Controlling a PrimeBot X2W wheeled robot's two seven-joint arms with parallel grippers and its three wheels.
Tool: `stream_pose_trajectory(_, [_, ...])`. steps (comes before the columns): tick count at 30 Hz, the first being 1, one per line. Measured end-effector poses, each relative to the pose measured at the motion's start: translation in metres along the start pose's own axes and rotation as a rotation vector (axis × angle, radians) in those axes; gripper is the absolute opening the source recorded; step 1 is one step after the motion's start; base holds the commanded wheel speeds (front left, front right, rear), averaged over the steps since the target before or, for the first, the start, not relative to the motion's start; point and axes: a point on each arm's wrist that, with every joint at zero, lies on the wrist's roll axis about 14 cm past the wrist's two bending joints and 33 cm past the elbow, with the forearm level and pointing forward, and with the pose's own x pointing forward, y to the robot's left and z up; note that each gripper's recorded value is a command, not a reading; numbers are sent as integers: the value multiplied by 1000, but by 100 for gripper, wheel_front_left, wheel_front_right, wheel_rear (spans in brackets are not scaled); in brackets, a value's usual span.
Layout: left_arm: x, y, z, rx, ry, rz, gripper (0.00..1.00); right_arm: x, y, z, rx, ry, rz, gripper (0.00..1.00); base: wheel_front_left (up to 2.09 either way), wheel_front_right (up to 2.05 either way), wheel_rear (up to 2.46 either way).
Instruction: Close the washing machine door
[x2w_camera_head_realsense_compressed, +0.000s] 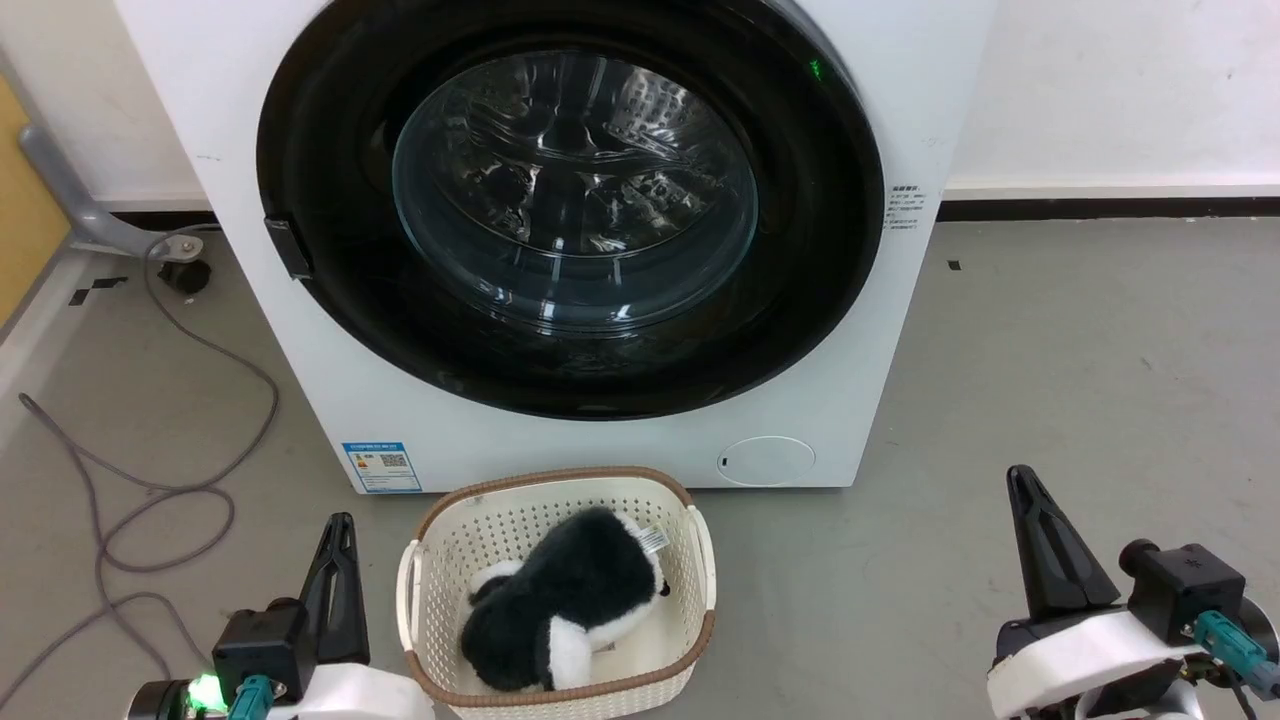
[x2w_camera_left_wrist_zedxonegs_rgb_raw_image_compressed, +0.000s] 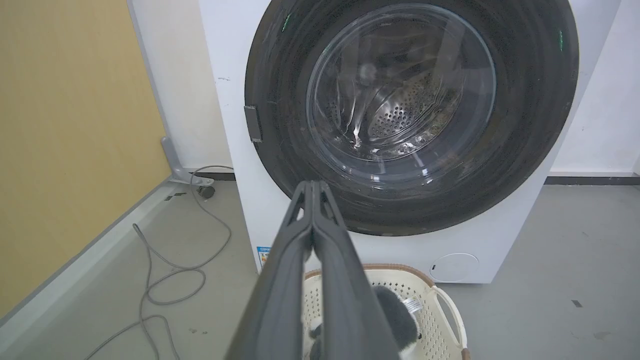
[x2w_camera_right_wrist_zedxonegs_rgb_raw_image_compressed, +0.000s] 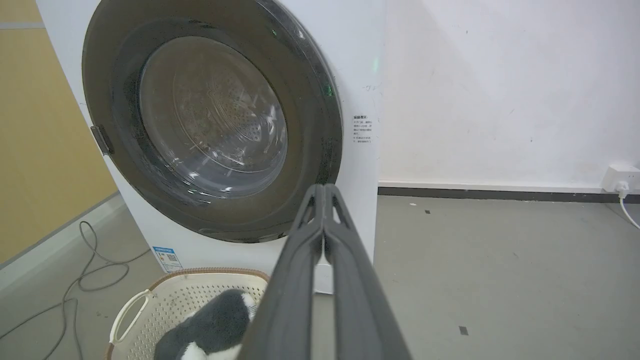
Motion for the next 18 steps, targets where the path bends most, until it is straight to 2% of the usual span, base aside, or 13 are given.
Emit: stream_pose_trajectory(18, [1,-2,-3,5,30,-15,0,3,5,-3,-33,30,18,0,0,0,0])
